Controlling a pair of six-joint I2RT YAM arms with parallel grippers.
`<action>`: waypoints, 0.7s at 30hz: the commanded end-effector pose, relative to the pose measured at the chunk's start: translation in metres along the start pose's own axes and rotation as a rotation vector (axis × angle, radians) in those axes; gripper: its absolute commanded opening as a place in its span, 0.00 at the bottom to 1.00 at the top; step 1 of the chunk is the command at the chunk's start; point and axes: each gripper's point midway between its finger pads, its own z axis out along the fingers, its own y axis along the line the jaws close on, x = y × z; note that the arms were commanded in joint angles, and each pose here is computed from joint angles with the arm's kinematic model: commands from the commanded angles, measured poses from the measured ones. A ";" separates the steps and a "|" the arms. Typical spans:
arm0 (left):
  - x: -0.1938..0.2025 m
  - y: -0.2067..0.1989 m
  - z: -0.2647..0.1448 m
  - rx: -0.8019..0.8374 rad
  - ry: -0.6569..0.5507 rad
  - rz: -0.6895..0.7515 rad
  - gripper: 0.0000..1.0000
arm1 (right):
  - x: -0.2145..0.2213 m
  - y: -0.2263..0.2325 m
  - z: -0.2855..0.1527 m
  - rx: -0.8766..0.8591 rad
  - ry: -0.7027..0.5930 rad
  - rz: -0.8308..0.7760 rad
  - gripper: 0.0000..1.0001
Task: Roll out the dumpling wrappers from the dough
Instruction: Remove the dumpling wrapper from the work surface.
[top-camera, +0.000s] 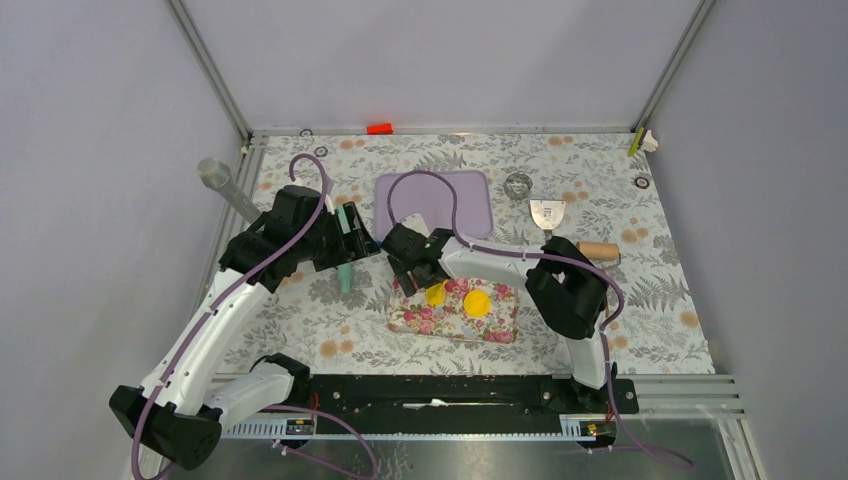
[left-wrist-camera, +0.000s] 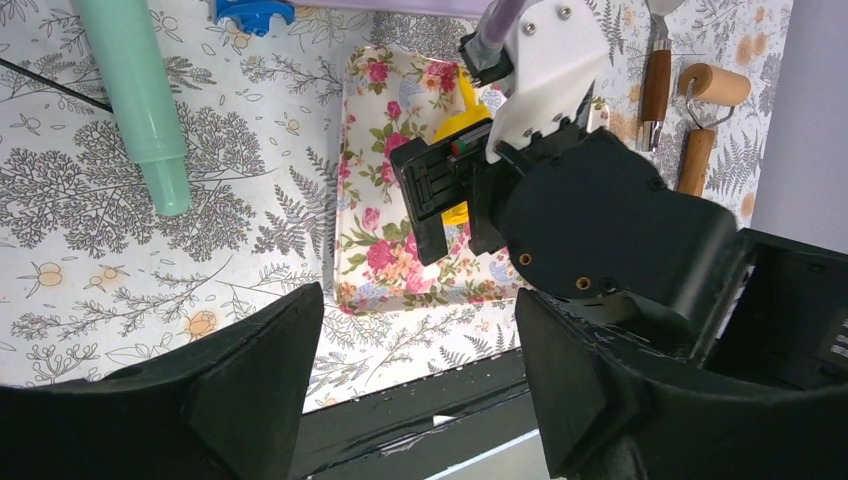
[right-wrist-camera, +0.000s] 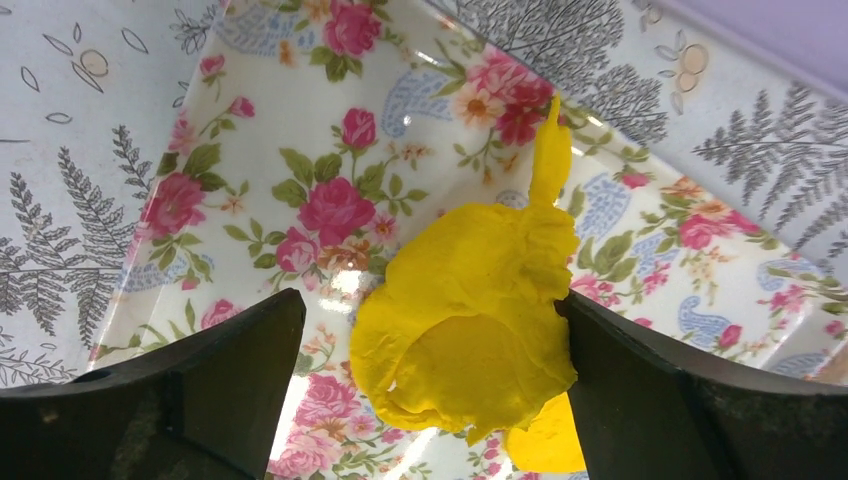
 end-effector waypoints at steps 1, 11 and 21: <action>-0.017 -0.010 -0.010 0.029 -0.062 0.020 0.76 | -0.029 -0.009 -0.028 0.054 -0.092 -0.030 1.00; -0.028 -0.008 -0.023 0.004 -0.107 0.031 0.77 | -0.055 0.033 -0.055 -0.156 -0.132 -0.004 1.00; -0.053 -0.003 -0.058 -0.033 -0.213 0.048 0.77 | -0.016 0.086 -0.030 -0.318 0.016 0.004 0.99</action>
